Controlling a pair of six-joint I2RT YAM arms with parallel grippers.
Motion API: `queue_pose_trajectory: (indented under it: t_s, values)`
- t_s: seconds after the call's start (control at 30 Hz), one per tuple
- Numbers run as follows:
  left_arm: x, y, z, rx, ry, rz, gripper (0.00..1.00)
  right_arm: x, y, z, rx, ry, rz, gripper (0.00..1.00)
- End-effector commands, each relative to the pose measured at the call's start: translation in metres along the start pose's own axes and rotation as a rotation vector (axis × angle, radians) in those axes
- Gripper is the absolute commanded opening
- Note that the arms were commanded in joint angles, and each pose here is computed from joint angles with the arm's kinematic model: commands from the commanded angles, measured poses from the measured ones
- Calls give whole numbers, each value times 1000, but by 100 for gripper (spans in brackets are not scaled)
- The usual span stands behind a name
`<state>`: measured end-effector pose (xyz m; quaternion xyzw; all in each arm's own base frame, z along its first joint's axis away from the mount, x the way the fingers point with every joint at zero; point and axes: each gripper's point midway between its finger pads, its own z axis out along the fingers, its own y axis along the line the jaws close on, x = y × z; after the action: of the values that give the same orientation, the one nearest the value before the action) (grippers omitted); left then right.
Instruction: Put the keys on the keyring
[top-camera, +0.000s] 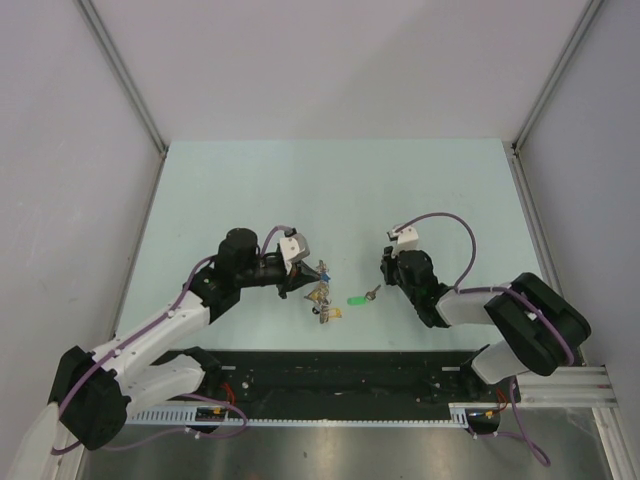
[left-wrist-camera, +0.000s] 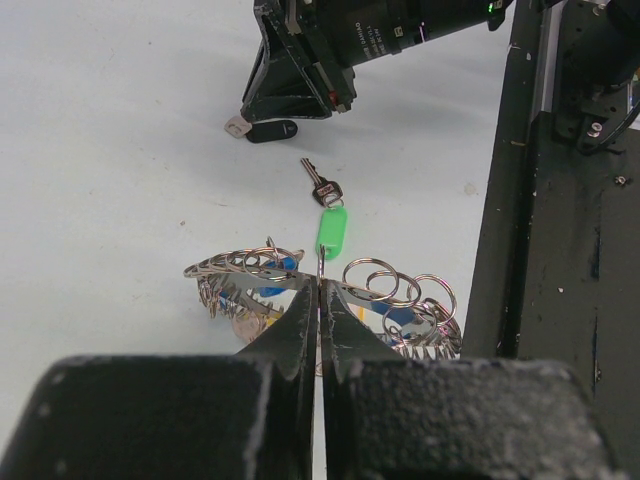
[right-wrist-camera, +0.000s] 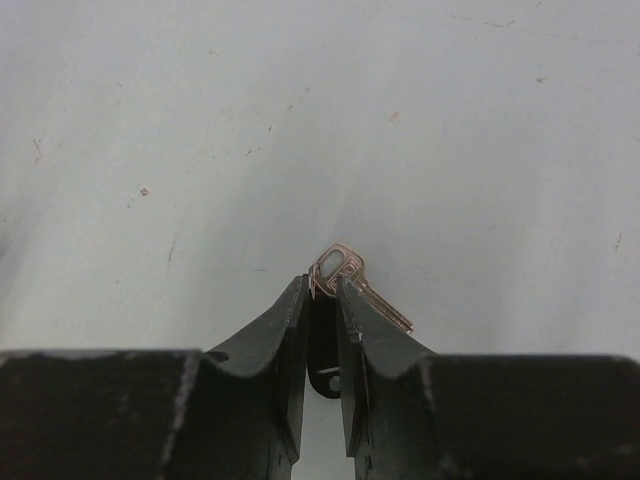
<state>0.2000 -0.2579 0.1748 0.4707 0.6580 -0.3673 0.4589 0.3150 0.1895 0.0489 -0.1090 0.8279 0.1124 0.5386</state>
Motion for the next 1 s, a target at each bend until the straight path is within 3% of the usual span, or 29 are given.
queue_pose_trajectory:
  t_s: [0.0,0.97]
  values:
    - [-37,3,-6,-14,-90,69,0,-10,3,6,-29,-46,-6,21]
    - [-35,5,-5,-17,-83,64,0,5,0,18,-49,-14,-66,18]
